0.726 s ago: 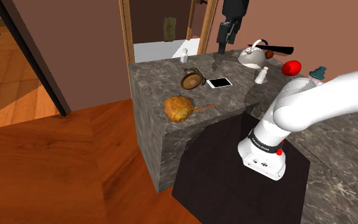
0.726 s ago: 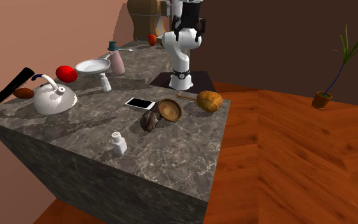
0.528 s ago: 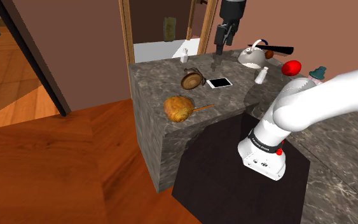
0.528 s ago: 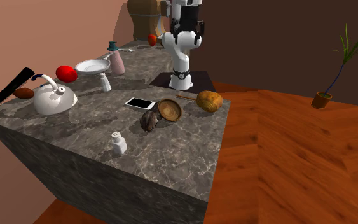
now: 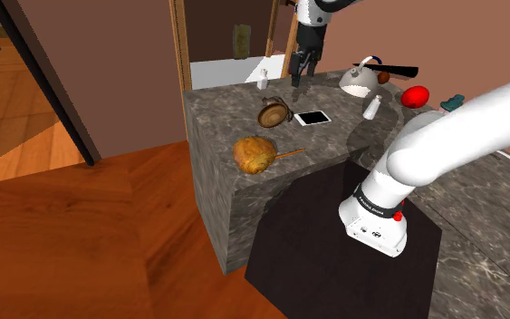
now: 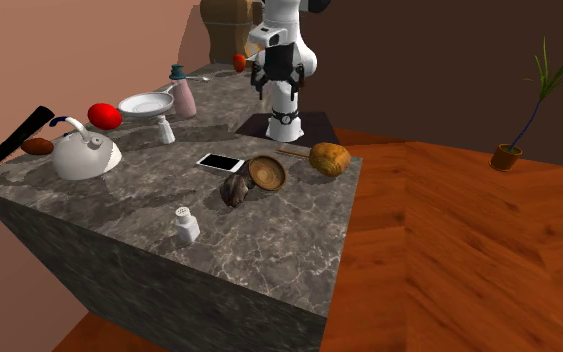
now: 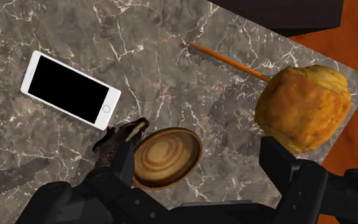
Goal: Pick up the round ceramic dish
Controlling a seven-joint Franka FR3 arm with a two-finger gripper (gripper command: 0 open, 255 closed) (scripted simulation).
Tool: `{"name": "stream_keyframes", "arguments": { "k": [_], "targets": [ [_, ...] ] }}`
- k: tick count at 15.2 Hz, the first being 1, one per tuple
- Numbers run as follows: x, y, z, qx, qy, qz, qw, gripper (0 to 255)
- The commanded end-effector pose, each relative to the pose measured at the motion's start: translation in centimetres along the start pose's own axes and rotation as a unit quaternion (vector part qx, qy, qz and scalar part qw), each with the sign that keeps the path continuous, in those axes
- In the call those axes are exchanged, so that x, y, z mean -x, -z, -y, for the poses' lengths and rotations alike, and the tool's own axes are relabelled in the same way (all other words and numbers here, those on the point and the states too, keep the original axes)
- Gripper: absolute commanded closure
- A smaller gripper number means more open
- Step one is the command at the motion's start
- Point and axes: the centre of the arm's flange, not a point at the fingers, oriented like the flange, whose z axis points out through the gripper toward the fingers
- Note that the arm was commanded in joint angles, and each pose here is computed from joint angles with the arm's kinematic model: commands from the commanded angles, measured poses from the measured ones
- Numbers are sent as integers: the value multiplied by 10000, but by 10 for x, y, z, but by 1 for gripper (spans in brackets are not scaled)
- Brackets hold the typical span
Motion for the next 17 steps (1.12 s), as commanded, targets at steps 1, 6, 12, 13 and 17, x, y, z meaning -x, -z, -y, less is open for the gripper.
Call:
{"name": "stream_keyframes", "arguments": {
  "k": [1,6,12,13,17],
  "targets": [
    [-16,-18,-10,-42,-96,-11,9999,0],
    [-55,-62,-43,-150,-329,-14,9993,0],
    [-100,-116,-83,-280,-608,-19,9978,0],
    [-107,-125,-90,-302,-654,-20,9974,0],
    [-111,-143,-91,-307,-666,-20,9973,0]
  ]
}}
